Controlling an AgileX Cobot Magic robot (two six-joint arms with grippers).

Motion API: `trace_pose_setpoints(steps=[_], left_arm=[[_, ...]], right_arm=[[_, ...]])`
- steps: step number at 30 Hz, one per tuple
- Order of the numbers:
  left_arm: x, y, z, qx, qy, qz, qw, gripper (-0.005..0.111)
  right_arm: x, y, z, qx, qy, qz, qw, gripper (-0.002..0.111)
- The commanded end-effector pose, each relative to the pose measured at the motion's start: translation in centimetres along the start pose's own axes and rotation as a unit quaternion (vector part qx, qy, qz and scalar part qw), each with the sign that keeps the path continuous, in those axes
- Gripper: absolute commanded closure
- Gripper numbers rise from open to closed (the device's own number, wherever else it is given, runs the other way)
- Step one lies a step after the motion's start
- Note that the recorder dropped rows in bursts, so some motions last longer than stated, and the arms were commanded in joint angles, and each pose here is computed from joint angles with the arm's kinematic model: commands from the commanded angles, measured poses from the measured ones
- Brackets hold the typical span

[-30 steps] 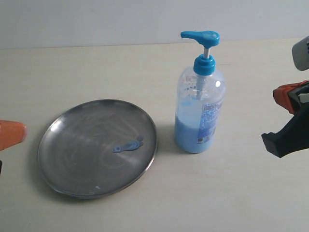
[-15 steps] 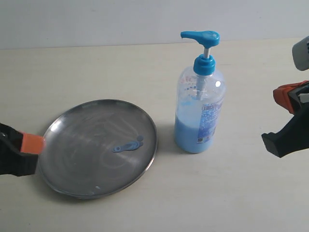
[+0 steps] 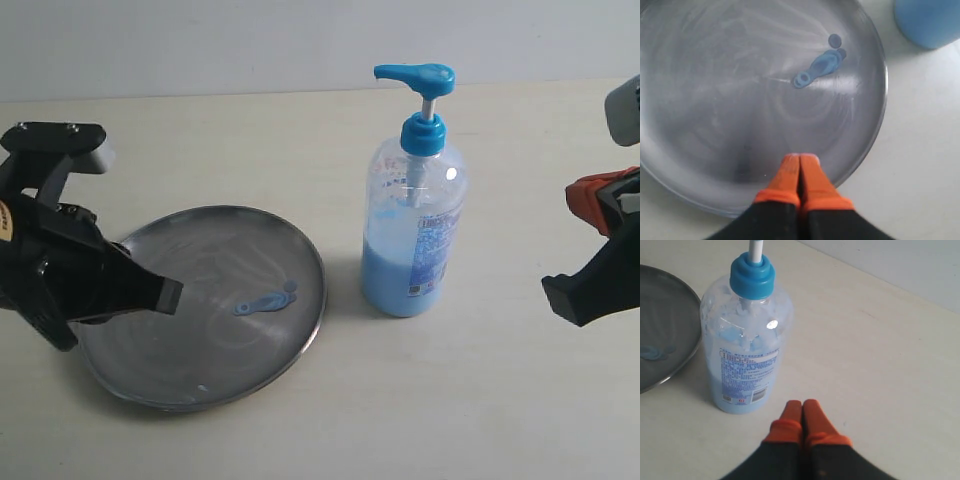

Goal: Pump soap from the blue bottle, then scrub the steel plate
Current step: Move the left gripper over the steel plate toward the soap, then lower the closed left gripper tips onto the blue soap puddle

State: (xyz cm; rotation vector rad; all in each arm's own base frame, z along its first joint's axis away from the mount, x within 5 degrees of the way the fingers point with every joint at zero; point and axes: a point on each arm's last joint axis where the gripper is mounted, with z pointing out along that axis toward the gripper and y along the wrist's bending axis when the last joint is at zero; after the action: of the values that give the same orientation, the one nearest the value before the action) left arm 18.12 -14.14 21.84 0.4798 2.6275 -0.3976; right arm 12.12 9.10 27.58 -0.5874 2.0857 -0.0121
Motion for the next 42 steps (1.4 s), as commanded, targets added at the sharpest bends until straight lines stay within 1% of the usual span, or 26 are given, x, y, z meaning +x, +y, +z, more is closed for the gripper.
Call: trace_pose_setpoints(steps=[1,5,9,16,22,25,31,37,39,42], left_arm=[[-1.1,-0.5,0.1,0.012,-0.01,-0.016,1.0,0.107],[-1.5,-0.7,0.8,0.013,0.001,-0.023,1.0,0.107],[-1.4,-0.7,1.5,0.01,0.013,-0.01,1.0,0.107],[-1.7,-0.7,1.5,0.013,-0.005,0.002,1.0,0.107],[-2.3,-0.8,1.8,0.015,-0.028,0.002,0.999,0.107],[-2.8,-1.0,2.8,0.015,-0.011,0.001,1.0,0.107],[-4.8,-1.9,4.9,0.032,0.018,0.016,0.999,0.107],[-6.4,-2.4,7.5,0.031,0.048,0.031,0.998,0.107],[-6.8,-2.6,8.3,0.038,0.059,0.037,0.997,0.107],[-7.4,-3.1,9.5,0.056,0.077,0.031,0.995,0.107]], right_arm=[[0.1,-0.1,-0.1,0.001,-0.002,0.003,1.0,0.108],[0.1,-0.1,-0.1,0.001,-0.002,0.003,1.0,0.108],[0.1,-0.1,-0.1,0.001,-0.002,0.003,1.0,0.108],[0.1,-0.1,-0.1,0.001,-0.002,0.003,1.0,0.108],[0.1,-0.1,-0.1,0.001,-0.002,0.003,1.0,0.108],[0.1,-0.1,-0.1,0.001,-0.002,0.003,1.0,0.108],[0.1,-0.1,-0.1,0.001,-0.002,0.003,1.0,0.108],[0.1,-0.1,-0.1,0.001,-0.002,0.003,1.0,0.108],[0.1,-0.1,-0.1,0.001,-0.002,0.003,1.0,0.108],[0.1,-0.1,-0.1,0.001,-0.002,0.003,1.0,0.108]])
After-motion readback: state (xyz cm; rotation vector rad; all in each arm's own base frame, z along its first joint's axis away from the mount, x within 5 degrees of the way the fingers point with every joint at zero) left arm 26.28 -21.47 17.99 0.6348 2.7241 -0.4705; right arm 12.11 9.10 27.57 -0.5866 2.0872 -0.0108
